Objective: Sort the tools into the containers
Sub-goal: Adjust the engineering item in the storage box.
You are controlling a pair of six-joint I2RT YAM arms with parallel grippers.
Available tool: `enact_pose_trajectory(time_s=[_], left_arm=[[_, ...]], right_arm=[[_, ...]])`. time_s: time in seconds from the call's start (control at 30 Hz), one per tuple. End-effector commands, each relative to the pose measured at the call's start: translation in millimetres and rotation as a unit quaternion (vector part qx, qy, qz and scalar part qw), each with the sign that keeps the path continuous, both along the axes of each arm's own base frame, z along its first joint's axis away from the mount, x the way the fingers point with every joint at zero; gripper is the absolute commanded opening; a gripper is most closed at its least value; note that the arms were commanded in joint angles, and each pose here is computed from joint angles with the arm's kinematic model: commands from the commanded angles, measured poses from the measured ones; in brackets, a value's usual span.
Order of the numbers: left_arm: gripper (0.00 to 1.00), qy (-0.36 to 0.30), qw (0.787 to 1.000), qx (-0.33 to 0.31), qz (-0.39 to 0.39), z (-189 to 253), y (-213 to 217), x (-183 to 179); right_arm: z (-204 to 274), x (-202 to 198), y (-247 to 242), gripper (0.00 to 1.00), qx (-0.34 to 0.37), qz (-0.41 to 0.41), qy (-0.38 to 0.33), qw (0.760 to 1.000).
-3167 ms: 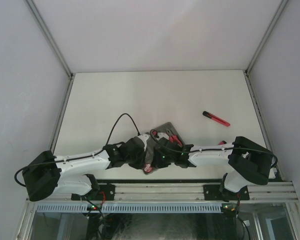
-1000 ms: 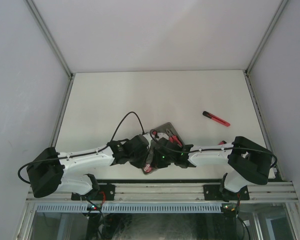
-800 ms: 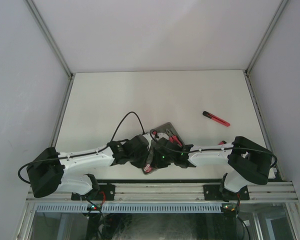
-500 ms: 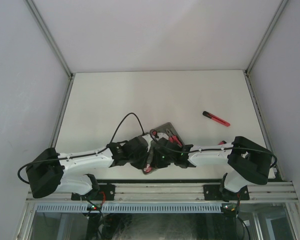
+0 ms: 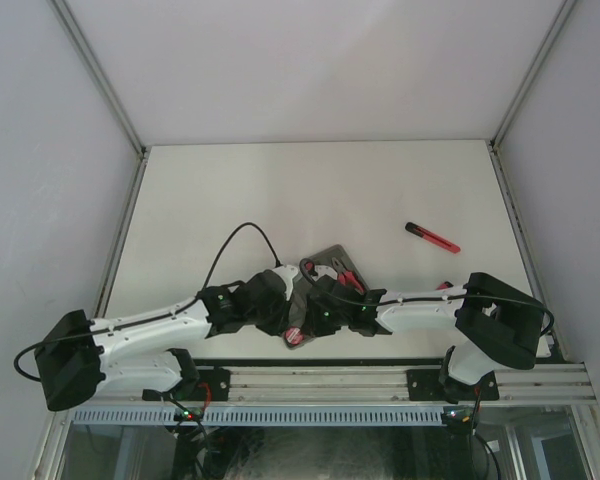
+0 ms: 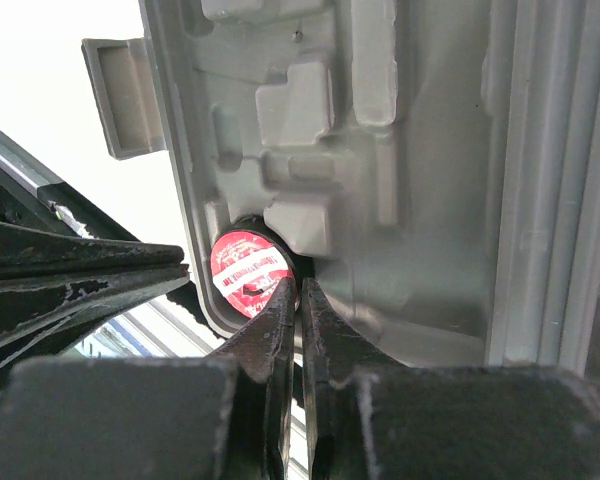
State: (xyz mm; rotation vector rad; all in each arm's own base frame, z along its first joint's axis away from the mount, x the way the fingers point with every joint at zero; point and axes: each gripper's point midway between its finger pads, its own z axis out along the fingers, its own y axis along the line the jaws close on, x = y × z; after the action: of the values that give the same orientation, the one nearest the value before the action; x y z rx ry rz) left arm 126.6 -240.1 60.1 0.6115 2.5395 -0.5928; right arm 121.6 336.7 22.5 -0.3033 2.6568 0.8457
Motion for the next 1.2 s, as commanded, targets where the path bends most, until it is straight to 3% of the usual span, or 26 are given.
enact_pose_trajectory(time_s=[0.0, 1.17], left_arm=[[0.04, 0.006, 1.0, 0.011, 0.012, -9, 5, 1], [0.0, 0.058, 0.996, 0.071, 0.001, -50, 18, -14]], right_arm=[[-8, -2, -3, 0.01, -0.014, -0.001, 0.003, 1.0], [-8, -3, -5, 0.01, -0.019, -0.002, 0.001, 1.0]])
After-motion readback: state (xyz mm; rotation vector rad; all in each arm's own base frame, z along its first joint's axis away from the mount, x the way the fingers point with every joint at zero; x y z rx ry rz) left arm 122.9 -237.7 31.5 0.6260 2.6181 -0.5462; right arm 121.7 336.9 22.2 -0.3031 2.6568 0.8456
